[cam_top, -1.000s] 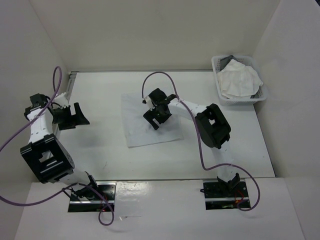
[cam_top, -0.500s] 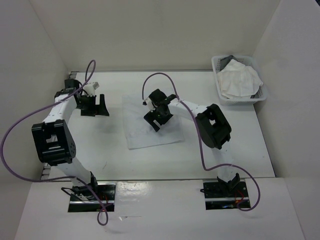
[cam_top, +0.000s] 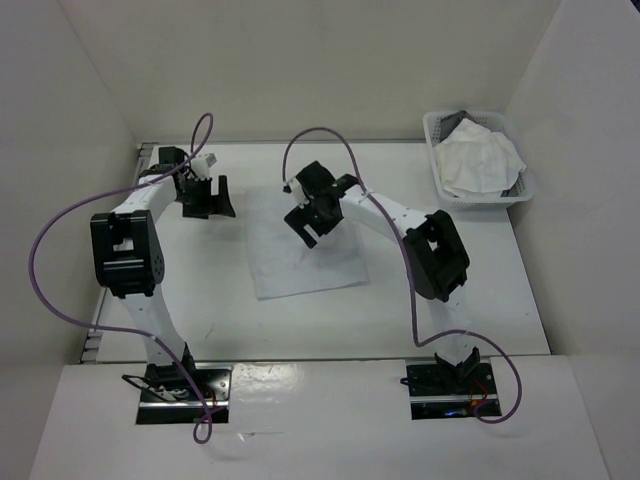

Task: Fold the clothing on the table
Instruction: Flatten the skirt out, then fold the skirt

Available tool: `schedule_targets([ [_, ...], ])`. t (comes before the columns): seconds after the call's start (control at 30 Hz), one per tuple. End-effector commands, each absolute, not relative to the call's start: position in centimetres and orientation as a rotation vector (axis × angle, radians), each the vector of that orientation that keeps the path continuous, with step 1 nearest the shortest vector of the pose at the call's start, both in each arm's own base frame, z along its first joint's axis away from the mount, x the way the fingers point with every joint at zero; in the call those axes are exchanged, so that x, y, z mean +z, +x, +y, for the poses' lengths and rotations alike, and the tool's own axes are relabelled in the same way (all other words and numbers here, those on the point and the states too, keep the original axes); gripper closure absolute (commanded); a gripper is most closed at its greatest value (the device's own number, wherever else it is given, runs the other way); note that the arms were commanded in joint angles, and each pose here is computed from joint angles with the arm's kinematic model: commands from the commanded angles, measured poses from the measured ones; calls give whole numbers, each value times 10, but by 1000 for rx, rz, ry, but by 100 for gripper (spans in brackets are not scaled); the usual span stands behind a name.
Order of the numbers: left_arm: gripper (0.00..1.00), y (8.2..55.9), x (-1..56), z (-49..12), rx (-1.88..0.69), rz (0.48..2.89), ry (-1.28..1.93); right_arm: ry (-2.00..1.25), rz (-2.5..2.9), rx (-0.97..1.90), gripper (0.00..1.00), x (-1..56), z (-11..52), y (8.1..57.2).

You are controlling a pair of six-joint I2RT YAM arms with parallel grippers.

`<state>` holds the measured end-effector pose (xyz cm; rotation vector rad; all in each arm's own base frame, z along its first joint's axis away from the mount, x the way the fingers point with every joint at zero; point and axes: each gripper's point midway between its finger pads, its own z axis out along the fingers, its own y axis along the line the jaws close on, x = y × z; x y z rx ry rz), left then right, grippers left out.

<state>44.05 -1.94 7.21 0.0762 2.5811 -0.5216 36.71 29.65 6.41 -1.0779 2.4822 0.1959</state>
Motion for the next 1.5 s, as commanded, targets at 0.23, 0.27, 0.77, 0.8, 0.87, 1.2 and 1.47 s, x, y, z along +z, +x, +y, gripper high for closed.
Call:
schedule_targets([
  [0.23, 0, 487, 76, -46, -480, 2488, 65, -528, 2212, 214, 6, 228, 248, 489],
  [0.27, 2, 494, 75, -46, -478, 2477, 67, -472, 2236, 212, 8, 224, 226, 503],
  [0.77, 52, 544, 70, -51, -410, 2413, 51, -526, 2337, 316, 20, 176, 219, 511],
  [0.8, 55, 543, 66, -53, -424, 2420, 54, -526, 2337, 316, 20, 176, 219, 511],
  [0.87, 55, 548, 67, -60, -439, 2411, 73, -532, 2345, 328, 20, 172, 220, 509],
  [1.2, 55, 548, 52, -82, -457, 2434, 130, -532, 2355, 408, 20, 160, 226, 519],
  [1.47, 55, 550, 54, -79, -398, 2430, 133, -517, 2307, 459, 20, 154, 229, 534],
])
